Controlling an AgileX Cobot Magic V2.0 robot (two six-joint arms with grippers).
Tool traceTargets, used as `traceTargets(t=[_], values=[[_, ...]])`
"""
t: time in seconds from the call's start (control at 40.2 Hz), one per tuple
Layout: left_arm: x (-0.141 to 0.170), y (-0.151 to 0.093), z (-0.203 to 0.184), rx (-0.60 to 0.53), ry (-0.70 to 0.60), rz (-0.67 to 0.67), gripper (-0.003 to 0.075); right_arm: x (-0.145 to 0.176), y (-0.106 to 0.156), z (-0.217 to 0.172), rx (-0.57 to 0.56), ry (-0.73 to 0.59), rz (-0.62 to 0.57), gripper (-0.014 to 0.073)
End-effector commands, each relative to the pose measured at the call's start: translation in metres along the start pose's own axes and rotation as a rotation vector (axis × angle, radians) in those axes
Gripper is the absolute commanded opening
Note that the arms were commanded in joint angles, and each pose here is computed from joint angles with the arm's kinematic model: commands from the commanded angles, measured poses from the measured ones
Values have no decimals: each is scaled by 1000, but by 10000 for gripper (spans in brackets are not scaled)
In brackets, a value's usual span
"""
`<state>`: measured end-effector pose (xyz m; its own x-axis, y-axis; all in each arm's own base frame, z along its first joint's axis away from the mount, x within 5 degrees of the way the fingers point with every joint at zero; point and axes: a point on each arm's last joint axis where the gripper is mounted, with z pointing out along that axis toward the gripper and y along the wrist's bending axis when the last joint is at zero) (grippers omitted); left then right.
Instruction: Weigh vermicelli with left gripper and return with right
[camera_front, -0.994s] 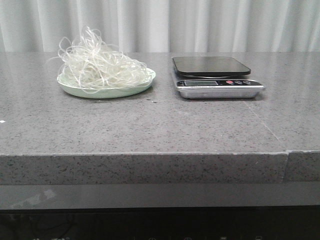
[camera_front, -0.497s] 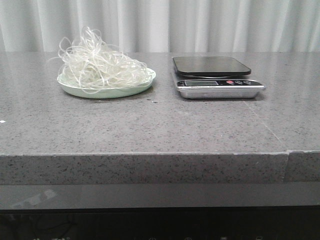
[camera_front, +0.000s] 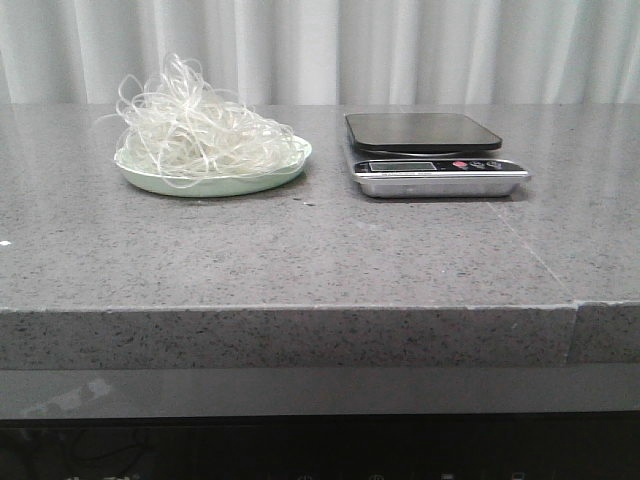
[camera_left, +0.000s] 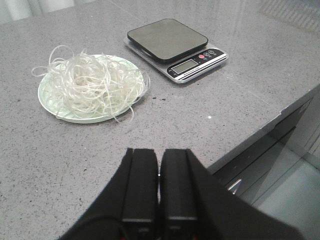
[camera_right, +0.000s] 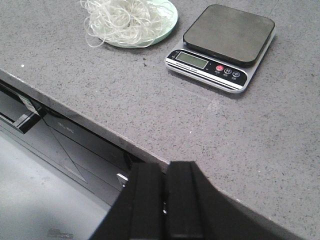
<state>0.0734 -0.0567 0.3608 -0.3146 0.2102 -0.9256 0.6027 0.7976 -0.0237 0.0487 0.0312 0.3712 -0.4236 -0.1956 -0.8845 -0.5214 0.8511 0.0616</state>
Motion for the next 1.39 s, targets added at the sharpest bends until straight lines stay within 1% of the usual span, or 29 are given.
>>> traceTargets(t=[0.0,0.249,0.323,0.423,0.572,0.696,0.771,0.994,1.168,1.367], values=[[-13,-1,-4,14,-89,-13,156,-11,0,-3,5,-80,-2,164],[-13,-1,-4,14,-89,-13,156,-11,0,-3,5,-80,-2,164],[-13,0,-5,-4,-96,-19,156,-11,0,-3,6,-79,-2,164],[-13,6,-11,-68,-119,-35,156,-11,0,-3,6,-79,-2,164],[-2,17,-23,-220,-180,-80,156,-11,0,-3,6,-79,-2,164],[19,24,-27,-349,-247,-88,156,-11,0,-3,6,-79,-2,164],[37,26,-28,-422,-290,-94,156,-11,0,-3,6,-79,-2,164],[90,29,-22,-574,-370,-107,156,-11,0,-3,6,-79,-2,164],[125,32,-9,-629,-385,-112,156,-11,0,-3,6,-79,-2,164],[151,35,7,-628,-447,-104,156,-11,0,-3,6,-78,-2,164]])
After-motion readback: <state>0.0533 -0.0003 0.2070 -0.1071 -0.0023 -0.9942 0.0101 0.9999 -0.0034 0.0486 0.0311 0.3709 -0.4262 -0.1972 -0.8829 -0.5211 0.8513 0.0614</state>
